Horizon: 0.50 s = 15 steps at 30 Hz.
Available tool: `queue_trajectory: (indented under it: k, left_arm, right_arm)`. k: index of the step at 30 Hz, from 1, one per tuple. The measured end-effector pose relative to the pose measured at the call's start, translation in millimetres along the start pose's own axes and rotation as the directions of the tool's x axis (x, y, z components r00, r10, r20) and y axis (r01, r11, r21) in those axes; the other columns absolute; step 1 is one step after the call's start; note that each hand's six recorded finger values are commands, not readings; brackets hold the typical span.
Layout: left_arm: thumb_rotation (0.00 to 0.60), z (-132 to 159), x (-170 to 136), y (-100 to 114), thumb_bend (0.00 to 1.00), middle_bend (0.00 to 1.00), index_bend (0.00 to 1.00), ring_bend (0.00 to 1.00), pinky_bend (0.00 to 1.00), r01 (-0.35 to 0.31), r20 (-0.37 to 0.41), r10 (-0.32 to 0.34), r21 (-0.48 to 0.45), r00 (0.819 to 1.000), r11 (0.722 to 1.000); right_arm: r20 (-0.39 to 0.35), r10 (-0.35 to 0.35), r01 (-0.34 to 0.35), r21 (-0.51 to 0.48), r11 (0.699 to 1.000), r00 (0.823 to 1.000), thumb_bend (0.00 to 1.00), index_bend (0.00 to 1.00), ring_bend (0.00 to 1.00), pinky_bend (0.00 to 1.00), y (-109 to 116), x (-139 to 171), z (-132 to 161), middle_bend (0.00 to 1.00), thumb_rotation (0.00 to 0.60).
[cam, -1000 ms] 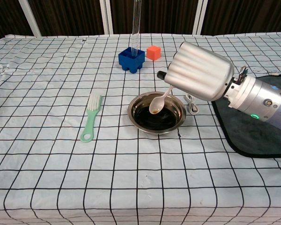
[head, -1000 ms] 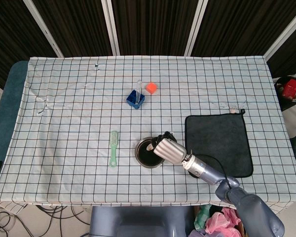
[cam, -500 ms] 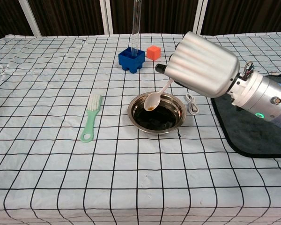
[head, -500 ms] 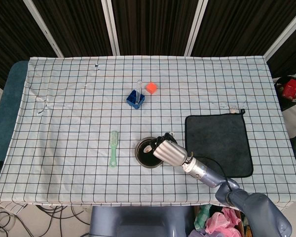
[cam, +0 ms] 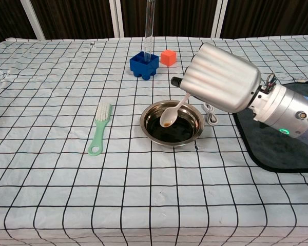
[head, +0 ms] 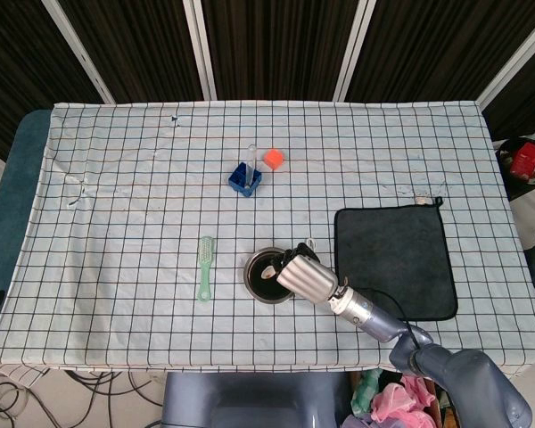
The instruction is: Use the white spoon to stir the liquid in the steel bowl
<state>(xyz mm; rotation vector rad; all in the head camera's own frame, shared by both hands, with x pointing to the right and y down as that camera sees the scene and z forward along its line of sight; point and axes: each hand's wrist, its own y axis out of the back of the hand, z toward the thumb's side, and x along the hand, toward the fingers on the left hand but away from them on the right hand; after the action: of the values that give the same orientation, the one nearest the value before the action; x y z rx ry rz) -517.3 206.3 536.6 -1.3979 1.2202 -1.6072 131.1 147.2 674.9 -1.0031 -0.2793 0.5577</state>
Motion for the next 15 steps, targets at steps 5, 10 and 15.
queue_trajectory:
  k: [5,10,15]
  left_arm:
    - [0.600,0.3,-0.3,-0.6,0.24,0.03,0.10,0.00,0.00,0.003,0.000,-0.003,0.001,1.000,1.000]
    - [0.600,0.1,-0.4,0.5,0.24,0.03,0.10,0.00,0.00,-0.002,-0.001,0.002,-0.001,1.000,1.000]
    - [0.600,0.1,-0.4,0.0,0.24,0.03,0.10,0.00,0.00,0.000,-0.001,0.000,0.000,1.000,1.000]
  right_arm:
    - [-0.004,0.022,-0.022,-0.014,1.000,1.000,0.27,0.42,1.00,1.00,-1.9,2.1,1.4,0.84,0.600]
    - [0.001,0.041,-0.041,-0.033,0.999,0.999,0.24,0.33,1.00,1.00,-1.4,2.2,2.0,0.84,0.600]
    - [0.001,0.040,-0.040,-0.037,0.999,0.999,0.24,0.29,1.00,1.00,1.3,1.2,1.0,0.84,0.600]
